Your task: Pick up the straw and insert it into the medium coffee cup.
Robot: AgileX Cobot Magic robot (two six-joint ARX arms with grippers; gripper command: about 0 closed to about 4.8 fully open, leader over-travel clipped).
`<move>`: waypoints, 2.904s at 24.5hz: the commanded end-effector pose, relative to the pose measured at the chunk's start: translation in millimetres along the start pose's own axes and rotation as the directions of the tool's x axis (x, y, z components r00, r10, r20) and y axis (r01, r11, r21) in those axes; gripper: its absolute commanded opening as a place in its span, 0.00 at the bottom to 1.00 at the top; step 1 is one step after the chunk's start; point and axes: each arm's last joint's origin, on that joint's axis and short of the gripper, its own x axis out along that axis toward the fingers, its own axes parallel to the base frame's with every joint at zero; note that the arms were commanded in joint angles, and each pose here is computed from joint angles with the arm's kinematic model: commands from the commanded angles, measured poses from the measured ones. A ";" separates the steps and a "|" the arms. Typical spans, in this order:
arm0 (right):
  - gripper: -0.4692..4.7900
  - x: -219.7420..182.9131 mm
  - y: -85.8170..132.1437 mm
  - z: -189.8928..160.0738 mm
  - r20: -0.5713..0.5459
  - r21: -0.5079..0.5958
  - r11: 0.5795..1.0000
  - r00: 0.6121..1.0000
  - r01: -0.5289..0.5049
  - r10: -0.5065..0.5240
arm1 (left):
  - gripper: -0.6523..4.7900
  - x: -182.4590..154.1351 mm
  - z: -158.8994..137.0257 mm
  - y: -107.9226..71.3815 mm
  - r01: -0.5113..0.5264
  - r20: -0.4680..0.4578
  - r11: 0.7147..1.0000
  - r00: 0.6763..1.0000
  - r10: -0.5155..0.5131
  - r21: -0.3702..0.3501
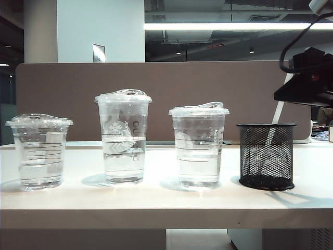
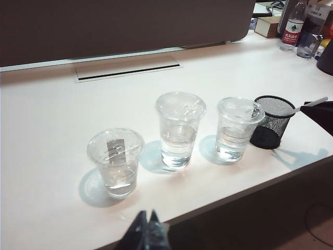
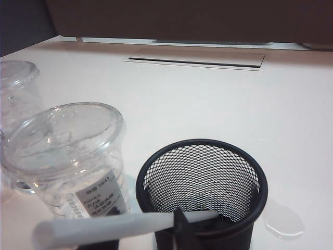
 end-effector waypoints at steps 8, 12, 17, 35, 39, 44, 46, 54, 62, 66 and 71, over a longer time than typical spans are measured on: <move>0.27 3.2 1.0 8.6 0.049 -0.001 1.000 0.999 -0.006 0.006 | 0.11 0.3 1.8 0.0 -0.003 0.011 1.000 1.000 0.003 0.003; 0.24 4.5 1.3 12.5 0.061 -0.001 1.000 0.998 -0.006 0.006 | 0.11 0.3 1.8 0.0 -0.003 0.011 1.000 1.000 0.003 0.003; 0.17 6.8 1.8 18.8 0.074 -0.001 1.000 0.997 -0.006 0.006 | 0.11 0.3 1.8 0.0 -0.003 0.011 1.000 1.000 0.003 0.003; 0.14 21.1 5.7 70.8 0.005 -0.147 0.989 1.000 -0.001 0.002 | 0.11 0.3 1.8 0.0 -0.003 0.011 1.000 1.000 0.003 0.003; 0.14 19.5 8.5 107.4 -0.035 -0.216 0.976 0.999 -0.007 0.000 | 0.11 0.3 1.8 0.0 -0.003 0.011 1.000 1.000 0.003 0.003; 0.14 9.4 13.8 164.0 -0.020 -0.237 0.971 0.999 -0.040 0.036 | 0.11 0.3 1.8 0.0 -0.003 0.011 1.000 1.000 0.003 0.003; 0.14 4.4 16.7 184.7 -0.024 -0.228 0.970 0.996 -0.087 0.084 | 0.11 0.3 1.8 0.0 -0.003 0.011 1.000 1.000 0.003 0.005; 0.14 0.5 34.2 206.3 -0.089 -0.223 0.948 0.973 -0.227 0.212 | 0.11 0.3 1.8 0.1 -0.007 0.011 0.999 1.000 0.006 0.049; 0.12 12.2 62.1 188.6 -0.214 -0.238 0.925 0.945 -0.295 0.247 | 0.11 0.3 1.8 0.1 -0.007 0.011 0.998 1.000 0.006 0.055; 0.12 10.8 63.7 189.1 -0.210 -0.244 0.927 0.948 -0.286 0.238 | 0.11 0.3 1.8 0.1 -0.007 0.011 0.998 1.000 0.006 0.055; 0.12 8.8 62.7 191.4 -0.204 -0.257 0.929 0.955 -0.265 0.215 | 0.11 0.3 1.8 0.1 -0.007 0.011 0.998 1.000 0.006 0.057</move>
